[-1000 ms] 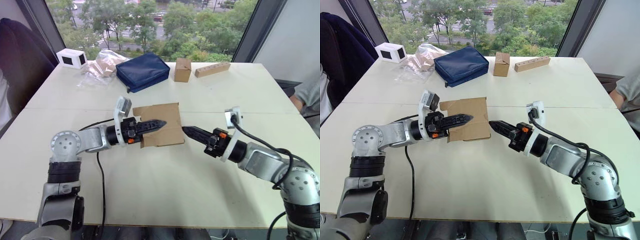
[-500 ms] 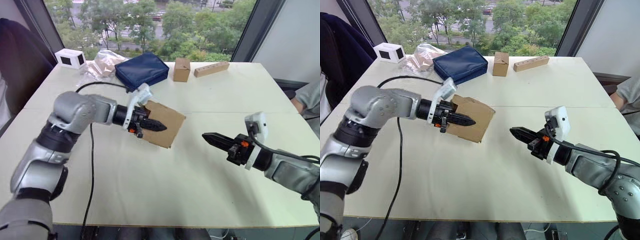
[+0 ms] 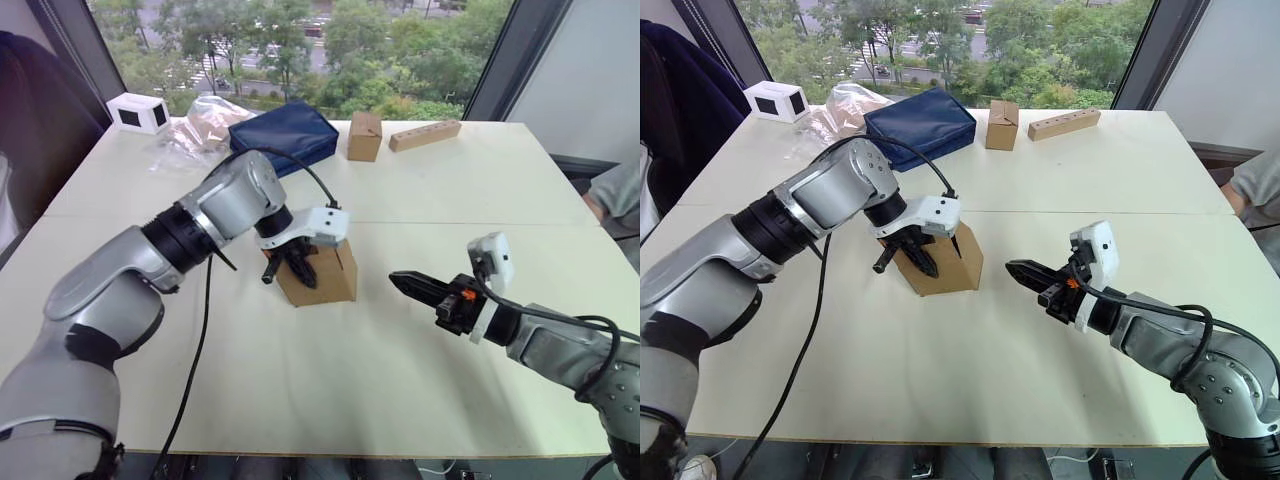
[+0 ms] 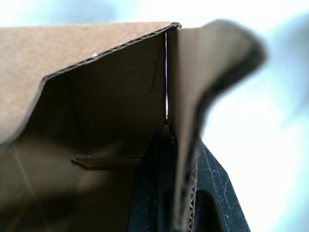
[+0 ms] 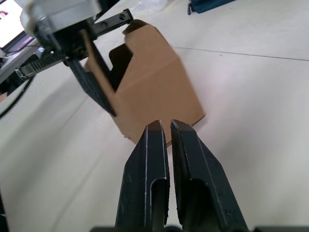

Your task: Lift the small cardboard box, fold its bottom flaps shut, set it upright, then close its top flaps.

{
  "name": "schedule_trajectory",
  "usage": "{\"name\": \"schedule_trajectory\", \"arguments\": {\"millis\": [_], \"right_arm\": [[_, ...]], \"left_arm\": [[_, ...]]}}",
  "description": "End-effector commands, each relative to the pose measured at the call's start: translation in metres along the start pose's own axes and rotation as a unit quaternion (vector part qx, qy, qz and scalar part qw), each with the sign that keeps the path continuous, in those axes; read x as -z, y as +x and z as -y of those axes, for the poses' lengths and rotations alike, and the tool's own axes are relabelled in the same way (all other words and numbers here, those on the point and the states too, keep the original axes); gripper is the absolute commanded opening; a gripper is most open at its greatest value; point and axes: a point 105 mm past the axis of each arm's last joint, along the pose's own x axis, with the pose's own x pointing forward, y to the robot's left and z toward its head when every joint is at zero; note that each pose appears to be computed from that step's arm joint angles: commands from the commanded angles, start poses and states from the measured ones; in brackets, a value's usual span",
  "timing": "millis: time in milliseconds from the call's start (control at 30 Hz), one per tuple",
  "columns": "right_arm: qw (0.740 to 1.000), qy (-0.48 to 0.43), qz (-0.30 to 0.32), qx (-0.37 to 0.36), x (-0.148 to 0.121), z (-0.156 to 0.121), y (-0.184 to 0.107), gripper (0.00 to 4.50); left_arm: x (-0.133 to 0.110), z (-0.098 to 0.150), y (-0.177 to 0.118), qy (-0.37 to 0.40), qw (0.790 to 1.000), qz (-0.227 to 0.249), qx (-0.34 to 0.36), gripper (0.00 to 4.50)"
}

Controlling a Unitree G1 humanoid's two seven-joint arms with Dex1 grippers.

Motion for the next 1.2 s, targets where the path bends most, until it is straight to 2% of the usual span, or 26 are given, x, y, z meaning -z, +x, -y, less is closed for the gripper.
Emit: {"name": "schedule_trajectory", "arguments": {"millis": [33,167,333,433,533,633,700,867,900,933,1000,1200], "right_arm": [[1.000,-0.015,0.016,-0.010,-0.005,-0.008,0.002,0.00],[1.000,-0.012,0.017,-0.008,-0.004,-0.007,0.002,0.00],[1.000,-0.009,0.015,-0.005,-0.002,-0.007,0.000,0.00],[1.000,-0.013,0.018,-0.001,-0.004,-0.006,-0.002,0.00],[0.998,-0.055,0.026,0.025,-0.015,0.004,-0.003,0.00],[0.995,-0.087,0.023,0.040,-0.022,0.011,-0.001,0.00],[0.991,-0.121,0.002,0.051,-0.020,0.016,0.000,0.00],[0.990,-0.133,-0.009,0.046,-0.020,0.021,0.002,0.00],[0.990,-0.133,-0.015,0.044,-0.019,0.022,0.003,0.00],[0.989,-0.138,-0.026,0.046,-0.016,0.025,0.005,0.00],[0.987,-0.144,-0.049,0.044,-0.008,0.029,0.010,0.00],[0.985,-0.136,-0.097,0.030,0.017,0.036,0.028,0.00]], "left_arm": [[-0.017,-0.007,-0.011,0.024,0.999,0.003,-0.021,0.74],[-0.033,-0.007,-0.020,0.017,0.999,0.038,-0.023,2.24],[-0.056,-0.001,-0.048,-0.013,0.993,0.110,-0.033,4.31],[-0.059,0.006,-0.072,-0.041,0.985,0.161,-0.039,4.43],[-0.043,0.020,-0.094,-0.050,0.963,0.262,-0.035,4.43],[-0.017,0.016,-0.095,-0.092,0.944,0.309,-0.075,3.68],[-0.002,0.014,-0.093,-0.118,0.925,0.346,-0.104,2.71],[0.036,0.005,-0.077,-0.188,0.883,0.388,-0.186,0.81],[0.042,0.005,-0.071,-0.201,0.876,0.392,-0.194,0.26],[0.052,0.003,-0.062,-0.211,0.872,0.386,-0.213,0.07],[0.069,0.001,-0.044,-0.230,0.865,0.375,-0.240,0.07],[0.089,-0.006,-0.009,-0.290,0.837,0.379,-0.268,0.07]]}}
